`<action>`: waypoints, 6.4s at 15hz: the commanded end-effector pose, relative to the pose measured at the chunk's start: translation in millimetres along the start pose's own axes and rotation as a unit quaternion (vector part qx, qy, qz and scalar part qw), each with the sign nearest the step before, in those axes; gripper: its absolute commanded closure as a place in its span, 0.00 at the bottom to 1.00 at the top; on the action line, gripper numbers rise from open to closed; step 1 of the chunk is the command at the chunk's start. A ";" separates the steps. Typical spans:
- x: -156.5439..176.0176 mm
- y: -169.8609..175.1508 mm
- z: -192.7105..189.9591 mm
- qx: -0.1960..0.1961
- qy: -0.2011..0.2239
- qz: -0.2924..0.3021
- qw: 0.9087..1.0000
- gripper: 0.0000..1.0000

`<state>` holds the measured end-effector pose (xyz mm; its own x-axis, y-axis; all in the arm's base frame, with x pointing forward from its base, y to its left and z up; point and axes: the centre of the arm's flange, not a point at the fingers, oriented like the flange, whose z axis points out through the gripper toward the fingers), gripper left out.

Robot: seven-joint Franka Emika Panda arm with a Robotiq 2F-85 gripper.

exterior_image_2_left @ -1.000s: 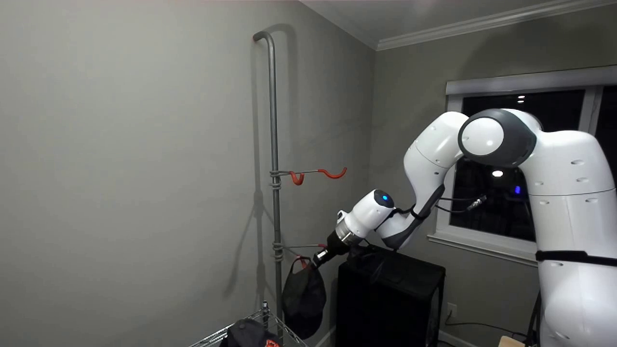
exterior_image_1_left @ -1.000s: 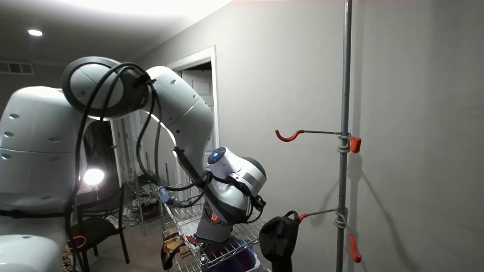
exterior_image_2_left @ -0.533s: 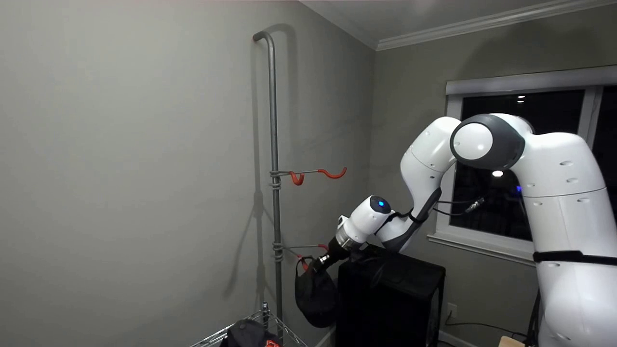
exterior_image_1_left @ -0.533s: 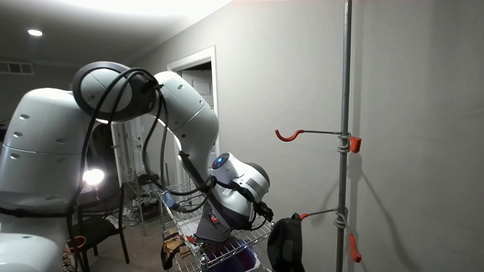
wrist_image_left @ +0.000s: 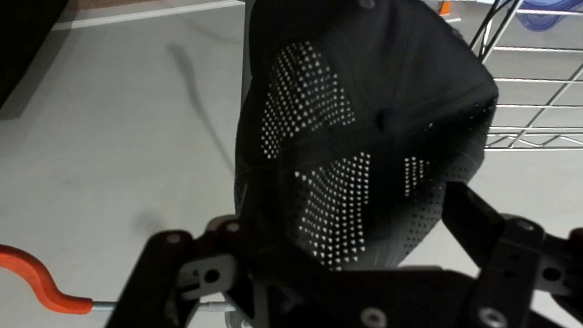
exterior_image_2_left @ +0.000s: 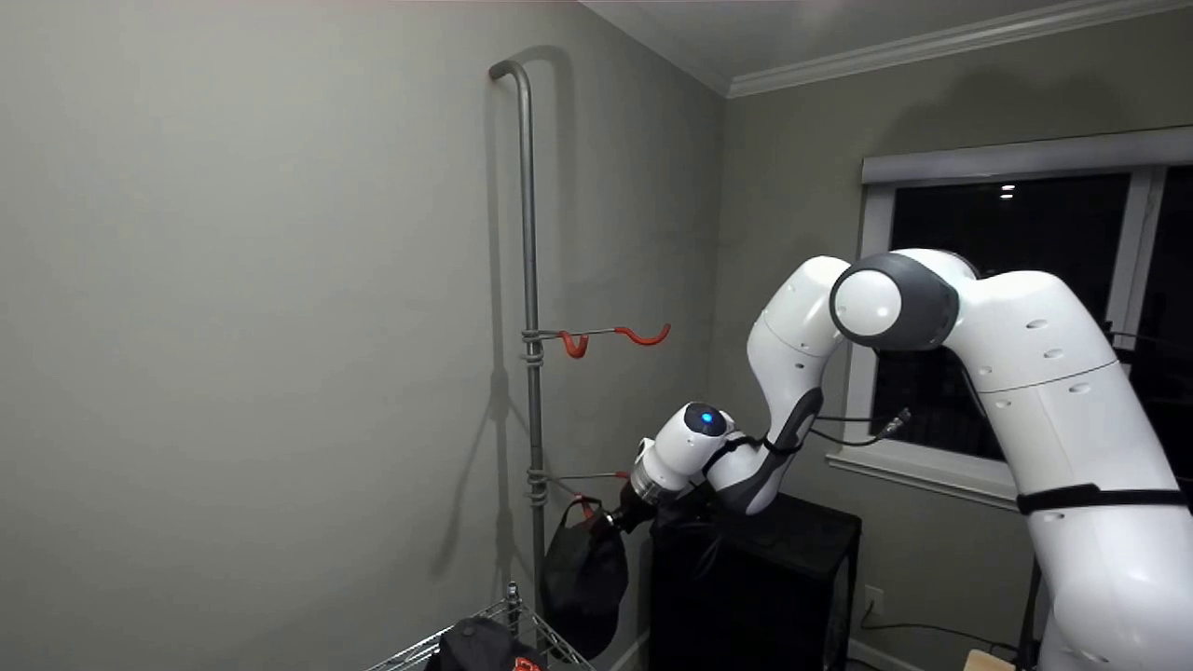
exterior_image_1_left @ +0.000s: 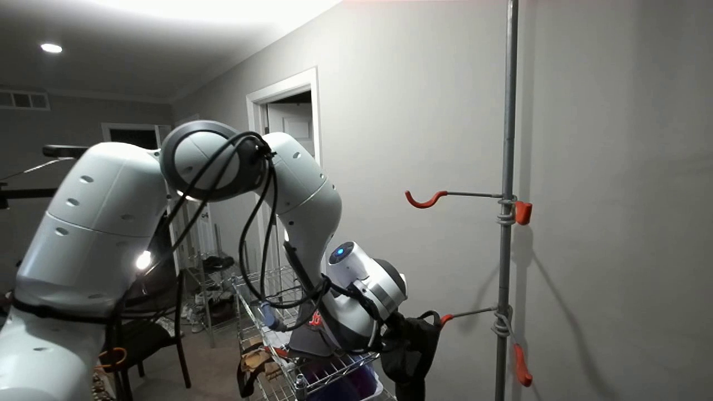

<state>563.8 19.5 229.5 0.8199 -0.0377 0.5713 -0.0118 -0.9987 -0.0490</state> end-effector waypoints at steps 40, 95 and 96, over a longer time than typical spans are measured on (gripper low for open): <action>-8.7 29.3 -73.5 0.011 0.027 -0.055 0.998 0.43; -3.7 3.3 -94.6 0.053 0.033 -0.106 0.992 0.96; -4.5 1.5 -96.3 0.059 0.031 -0.109 0.992 0.96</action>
<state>518.1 15.0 288.6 0.7543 0.1758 0.6326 0.2235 -0.9747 0.0044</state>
